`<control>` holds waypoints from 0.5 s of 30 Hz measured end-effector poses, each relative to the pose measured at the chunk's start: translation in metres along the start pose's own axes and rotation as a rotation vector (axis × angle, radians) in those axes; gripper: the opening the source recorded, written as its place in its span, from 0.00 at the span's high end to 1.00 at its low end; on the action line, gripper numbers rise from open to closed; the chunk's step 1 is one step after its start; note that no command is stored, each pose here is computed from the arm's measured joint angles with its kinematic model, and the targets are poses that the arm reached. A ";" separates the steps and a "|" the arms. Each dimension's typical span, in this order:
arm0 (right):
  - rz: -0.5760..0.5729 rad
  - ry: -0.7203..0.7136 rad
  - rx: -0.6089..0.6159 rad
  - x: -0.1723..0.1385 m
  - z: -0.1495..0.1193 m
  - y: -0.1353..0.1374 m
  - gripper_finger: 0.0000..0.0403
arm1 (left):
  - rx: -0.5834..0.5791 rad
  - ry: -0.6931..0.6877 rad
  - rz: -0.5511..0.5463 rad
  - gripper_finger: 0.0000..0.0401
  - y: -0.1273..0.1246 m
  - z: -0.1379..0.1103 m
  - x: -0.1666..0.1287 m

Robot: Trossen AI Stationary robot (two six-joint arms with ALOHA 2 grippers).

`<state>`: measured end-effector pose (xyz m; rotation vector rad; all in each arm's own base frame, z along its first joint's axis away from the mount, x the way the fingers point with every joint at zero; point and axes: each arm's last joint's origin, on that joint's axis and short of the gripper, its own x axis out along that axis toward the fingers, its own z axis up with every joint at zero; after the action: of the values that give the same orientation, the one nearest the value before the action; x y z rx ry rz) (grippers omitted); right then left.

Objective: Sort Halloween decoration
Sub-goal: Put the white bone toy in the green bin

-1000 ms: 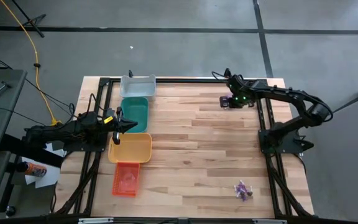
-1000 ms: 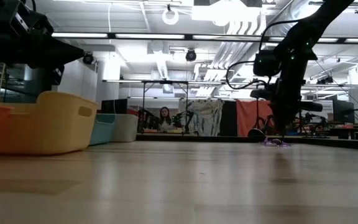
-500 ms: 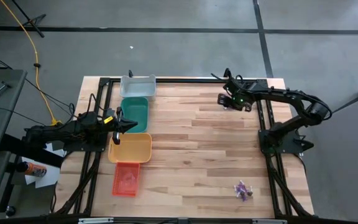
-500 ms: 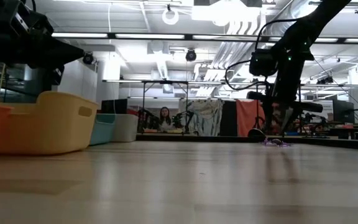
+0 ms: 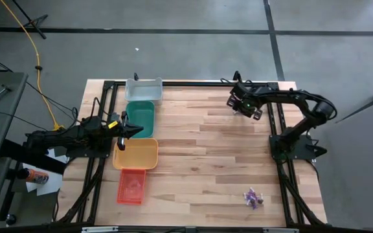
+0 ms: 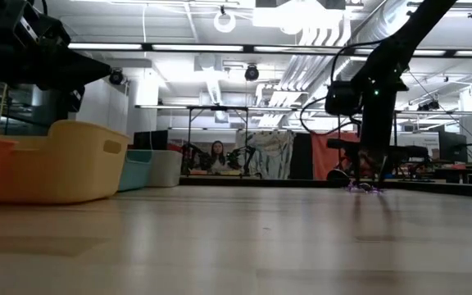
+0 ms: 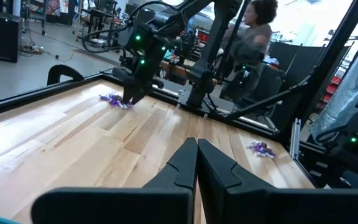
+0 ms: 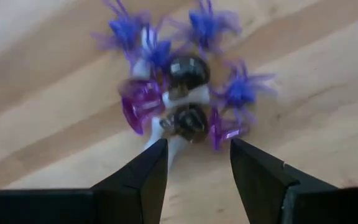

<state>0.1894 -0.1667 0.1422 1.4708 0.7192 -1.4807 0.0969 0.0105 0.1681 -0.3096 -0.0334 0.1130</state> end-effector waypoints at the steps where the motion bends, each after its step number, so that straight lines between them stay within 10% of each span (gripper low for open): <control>1: -0.002 0.011 0.000 0.002 0.000 0.000 0.58 | 0.000 -0.001 0.000 1.00 0.000 0.000 0.000; 15: -0.030 0.041 -0.027 0.005 -0.005 0.000 0.58 | 0.000 0.000 0.000 1.00 0.000 0.000 0.000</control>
<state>0.1920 -0.1634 0.1365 1.4788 0.7864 -1.4617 0.0969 0.0105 0.1682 -0.3096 -0.0339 0.1130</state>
